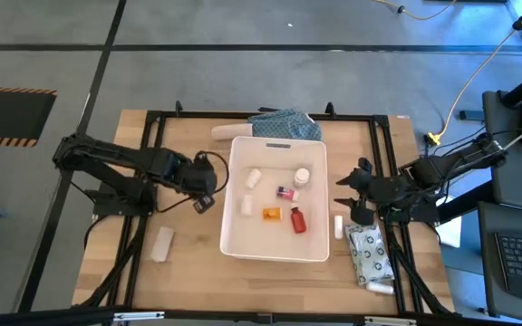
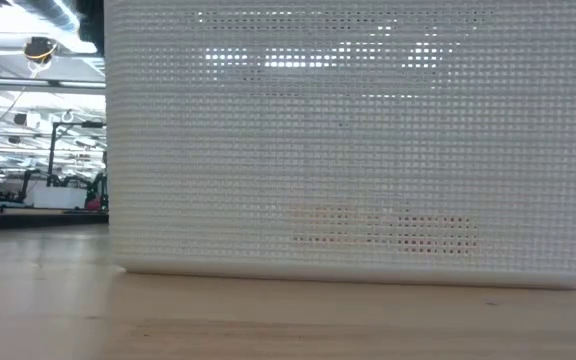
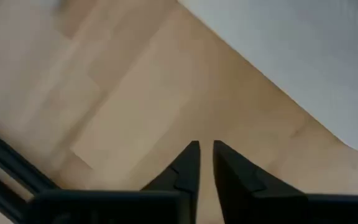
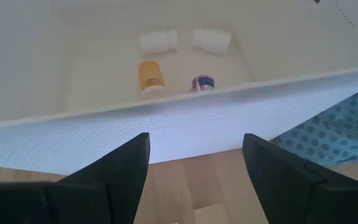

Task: Pick & place medical supplies in basket/bin
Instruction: Put the bottom white bandage into the white bin

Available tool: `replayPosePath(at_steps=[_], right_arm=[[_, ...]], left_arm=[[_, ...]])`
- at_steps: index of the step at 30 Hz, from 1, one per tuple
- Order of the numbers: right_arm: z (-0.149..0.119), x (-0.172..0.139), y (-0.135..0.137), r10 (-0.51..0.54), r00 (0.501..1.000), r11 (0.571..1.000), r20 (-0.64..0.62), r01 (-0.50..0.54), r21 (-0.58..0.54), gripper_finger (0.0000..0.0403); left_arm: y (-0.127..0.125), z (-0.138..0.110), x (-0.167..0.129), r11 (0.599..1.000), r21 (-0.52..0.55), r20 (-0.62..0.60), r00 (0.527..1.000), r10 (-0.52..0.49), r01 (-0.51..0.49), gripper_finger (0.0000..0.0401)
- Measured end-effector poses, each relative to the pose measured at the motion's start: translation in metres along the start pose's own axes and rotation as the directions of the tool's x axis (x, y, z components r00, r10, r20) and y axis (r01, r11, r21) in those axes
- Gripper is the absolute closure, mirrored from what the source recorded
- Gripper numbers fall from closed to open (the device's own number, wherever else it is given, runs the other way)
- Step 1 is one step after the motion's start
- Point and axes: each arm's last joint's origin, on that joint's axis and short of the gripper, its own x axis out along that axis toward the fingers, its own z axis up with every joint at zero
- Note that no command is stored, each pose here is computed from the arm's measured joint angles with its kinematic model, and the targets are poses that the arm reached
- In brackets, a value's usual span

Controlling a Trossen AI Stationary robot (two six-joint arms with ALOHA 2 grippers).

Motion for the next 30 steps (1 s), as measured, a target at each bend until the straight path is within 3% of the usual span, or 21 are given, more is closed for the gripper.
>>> replayPosePath(at_steps=[5,8,13,17,26,30], right_arm=[[-0.012,0.015,0.001,-0.009,1.000,0.998,0.005,0.009,-0.056,0.0144],[-0.018,0.021,0.001,-0.024,1.000,0.997,-0.001,0.023,-0.080,0.0144],[-0.019,0.022,0.001,-0.025,1.000,0.998,-0.001,0.025,-0.059,0.0144],[-0.018,0.022,0.001,-0.026,1.000,0.994,0.004,0.026,-0.105,0.0144],[-0.018,0.021,0.001,-0.023,1.000,0.991,0.010,0.024,-0.131,0.0144],[-0.018,0.021,0.001,-0.023,1.000,0.991,0.009,0.024,-0.131,0.0144]], left_arm=[[-0.010,-0.022,0.013,0.989,-0.151,-0.112,0.994,-0.018,0.001,0.0304],[-0.014,-0.038,0.023,0.967,-0.252,-0.208,0.978,-0.024,-0.030,0.0271],[-0.019,-0.071,0.040,0.935,-0.336,-0.343,0.939,-0.011,-0.112,0.0233],[-0.022,-0.091,0.047,0.904,-0.388,-0.418,0.909,0.001,-0.179,0.0220],[-0.027,-0.114,0.045,0.799,-0.534,-0.412,0.910,0.039,-0.276,0.0216],[-0.032,-0.123,0.046,0.785,-0.543,-0.412,0.909,0.062,-0.300,0.0216]])
